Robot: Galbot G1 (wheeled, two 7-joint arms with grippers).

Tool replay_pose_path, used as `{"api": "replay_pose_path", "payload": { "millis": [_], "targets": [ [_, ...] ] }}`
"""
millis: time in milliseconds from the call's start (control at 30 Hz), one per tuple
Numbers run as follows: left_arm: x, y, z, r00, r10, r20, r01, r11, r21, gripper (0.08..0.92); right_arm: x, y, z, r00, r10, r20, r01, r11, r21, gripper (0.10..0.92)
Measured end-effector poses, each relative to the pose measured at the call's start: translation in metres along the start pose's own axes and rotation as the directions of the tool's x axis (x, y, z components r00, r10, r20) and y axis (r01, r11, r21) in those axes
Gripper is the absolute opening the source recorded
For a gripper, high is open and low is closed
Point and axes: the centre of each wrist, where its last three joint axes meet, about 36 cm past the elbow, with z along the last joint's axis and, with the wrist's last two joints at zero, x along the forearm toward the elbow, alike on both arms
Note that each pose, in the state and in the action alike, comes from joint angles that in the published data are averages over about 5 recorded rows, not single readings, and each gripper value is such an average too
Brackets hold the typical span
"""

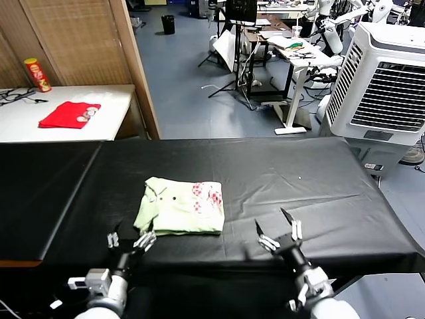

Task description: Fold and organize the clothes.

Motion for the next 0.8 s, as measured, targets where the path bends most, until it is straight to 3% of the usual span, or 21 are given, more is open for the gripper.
{"api": "replay_pose_path", "payload": {
  "millis": [267, 533, 800],
  "targets": [
    [0.027, 0.004, 0.004, 0.9972, 0.019, -0.072, -0.019, 1.000, -0.002, 0.798, 0.051, 0.020, 0.000, 0.993, 0.091, -0.074, -0.097, 0.992, -0.077, 0.798],
    [0.049, 0.012, -0.003, 0.9859, 0.005, -0.167, -0.002, 1.000, 0.020, 0.798, 0.093, 0.039, -0.016, 0.963, 0.151, -0.222, -0.180, 0.976, -0.119, 0.798],
    [0.057, 0.014, -0.014, 0.9835, 0.003, -0.181, 0.002, 1.000, 0.030, 0.798, 0.106, 0.043, -0.028, 0.956, 0.142, -0.257, -0.180, 0.975, -0.129, 0.798]
  ]
}}
